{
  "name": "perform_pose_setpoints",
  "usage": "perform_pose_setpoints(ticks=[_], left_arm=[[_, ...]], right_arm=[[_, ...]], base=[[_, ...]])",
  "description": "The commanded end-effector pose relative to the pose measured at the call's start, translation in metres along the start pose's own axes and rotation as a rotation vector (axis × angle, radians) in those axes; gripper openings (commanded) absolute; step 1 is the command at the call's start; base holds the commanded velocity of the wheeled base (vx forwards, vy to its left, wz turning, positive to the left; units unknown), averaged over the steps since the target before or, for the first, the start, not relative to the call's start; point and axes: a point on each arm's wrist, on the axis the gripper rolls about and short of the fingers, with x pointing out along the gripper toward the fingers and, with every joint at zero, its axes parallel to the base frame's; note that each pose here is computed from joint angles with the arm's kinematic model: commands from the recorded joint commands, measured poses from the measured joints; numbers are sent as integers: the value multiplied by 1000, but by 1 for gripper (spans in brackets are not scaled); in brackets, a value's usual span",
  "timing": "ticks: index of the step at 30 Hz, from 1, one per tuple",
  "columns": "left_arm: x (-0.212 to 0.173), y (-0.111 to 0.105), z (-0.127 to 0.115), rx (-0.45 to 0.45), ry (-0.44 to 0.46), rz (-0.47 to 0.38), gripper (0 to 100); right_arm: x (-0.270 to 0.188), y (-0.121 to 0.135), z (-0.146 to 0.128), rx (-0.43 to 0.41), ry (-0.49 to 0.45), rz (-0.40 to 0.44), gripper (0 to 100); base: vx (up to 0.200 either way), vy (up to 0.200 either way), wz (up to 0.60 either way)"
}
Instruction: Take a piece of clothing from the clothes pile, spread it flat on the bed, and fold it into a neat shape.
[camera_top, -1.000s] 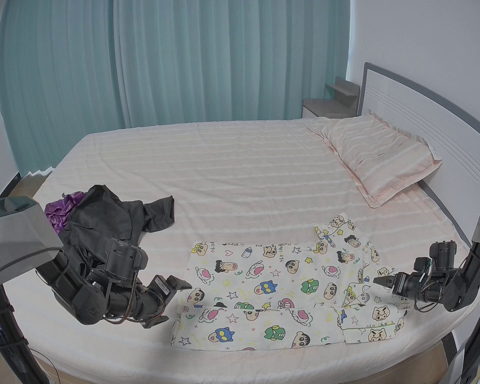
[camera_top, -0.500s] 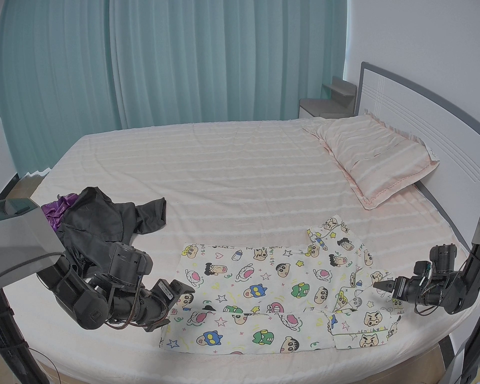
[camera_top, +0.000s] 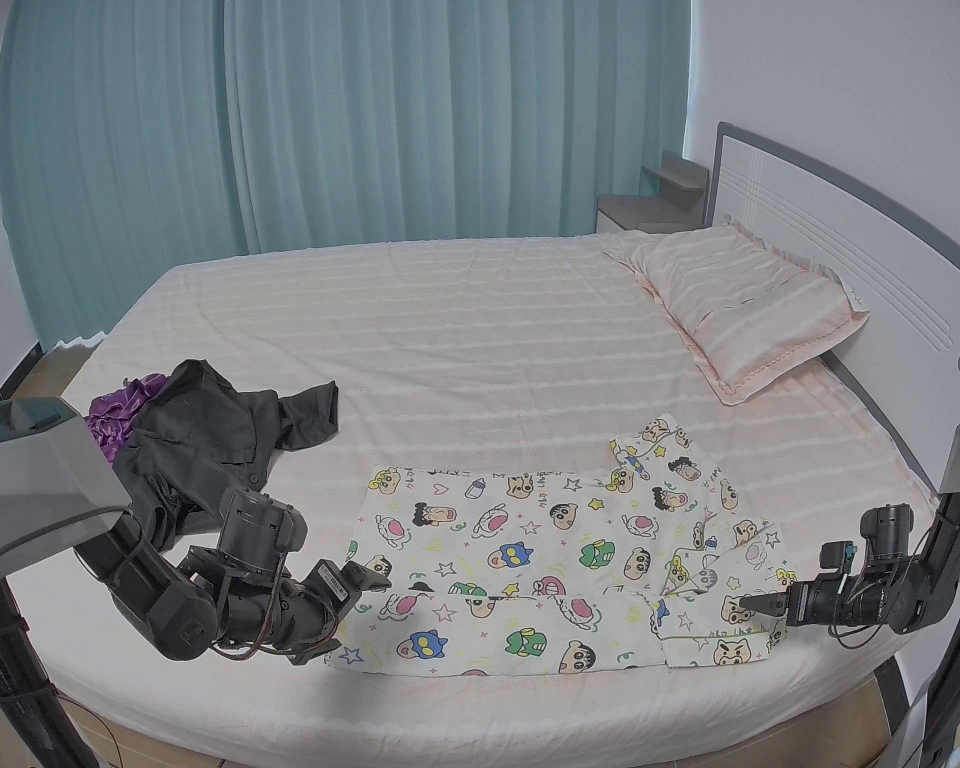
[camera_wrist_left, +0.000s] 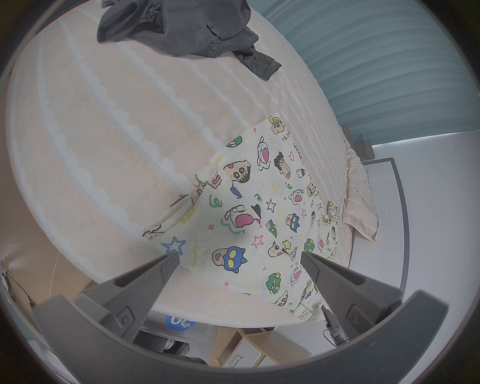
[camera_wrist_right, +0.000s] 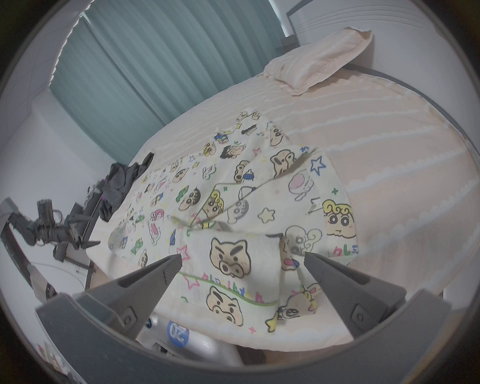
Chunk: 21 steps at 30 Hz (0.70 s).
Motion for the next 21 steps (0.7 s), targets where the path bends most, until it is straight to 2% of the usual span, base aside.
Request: perform_pose_setpoints(ticks=[1,7,11,16,21], left_arm=[[1,1,0,11,2,5,100],[1,3,0,45,2,11,100],[2,3,0,47,4,12,100],[3,4,0,46,5,14,100],[2,4,1,44,6,12,100]], right_arm=[[13,-20,-7,-15,32,31,100],[28,-33,-3,-58,-14,79,100],[34,-37,-3,-59,-17,91,100],[36,-38,-4,-50,-19,175,100],[42,-43,-6,-54,-32,201,100]], base=[[0,0,0],[0,0,0],[0,0,0],[0,0,0],[0,0,0]])
